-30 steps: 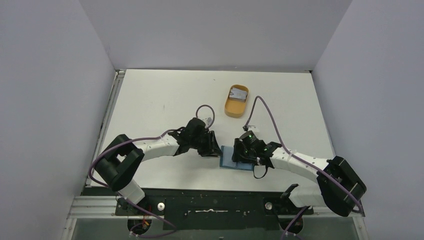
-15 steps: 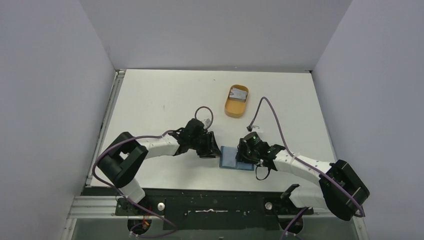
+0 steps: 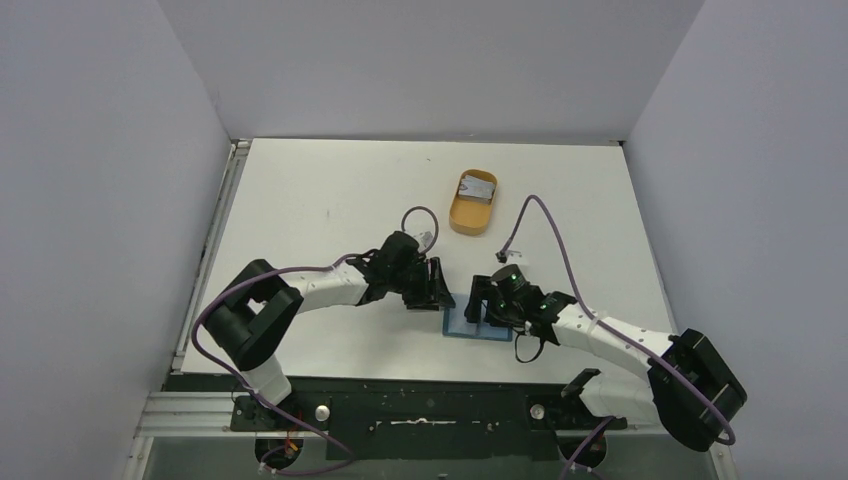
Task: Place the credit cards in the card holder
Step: Open the card holder at the center of the board.
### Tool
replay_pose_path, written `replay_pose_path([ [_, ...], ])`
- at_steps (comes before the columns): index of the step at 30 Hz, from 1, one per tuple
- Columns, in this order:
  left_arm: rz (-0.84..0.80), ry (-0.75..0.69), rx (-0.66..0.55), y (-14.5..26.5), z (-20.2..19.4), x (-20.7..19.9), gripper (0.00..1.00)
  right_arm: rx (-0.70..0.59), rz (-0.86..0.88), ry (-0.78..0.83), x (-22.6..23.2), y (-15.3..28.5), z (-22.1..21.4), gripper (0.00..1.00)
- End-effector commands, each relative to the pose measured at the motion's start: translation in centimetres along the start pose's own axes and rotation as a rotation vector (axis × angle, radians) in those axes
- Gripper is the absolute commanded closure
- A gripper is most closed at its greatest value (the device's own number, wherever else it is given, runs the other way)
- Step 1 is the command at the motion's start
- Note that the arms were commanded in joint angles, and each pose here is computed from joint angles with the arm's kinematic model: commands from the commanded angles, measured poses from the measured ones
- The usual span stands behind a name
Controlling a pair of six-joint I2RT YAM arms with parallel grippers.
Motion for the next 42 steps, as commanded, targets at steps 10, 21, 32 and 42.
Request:
replay_pose_path([
  [10,-0.015,-0.025,-0.027,0.2,0.1,-0.3,0.6,-0.094,-0.15,0.191,1.6,3.0,2.2,0.18],
  [21,-0.013,-0.018,-0.025,0.5,-0.2,0.4,0.6,-0.028,-0.158,0.22,2.4,0.6,1.2,0.16],
  [32,-0.01,-0.01,-0.021,0.4,-0.4,0.8,0.6,-0.007,-0.106,0.213,3.2,-0.4,0.5,0.12],
  [42,-0.009,-0.001,-0.012,0.1,-0.6,1.1,0.61,0.065,-0.178,0.224,1.3,-1.3,-1.5,0.23],
])
Point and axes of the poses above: each gripper's point midway between its finger pads, its own y axis back along the fingers, its own x axis along the line the jaws close on, z = x × y, the point moved 3 cm from there along y, back along the fingers, and after that the axes turned 4 degrees about y, right-handed, at the moved point
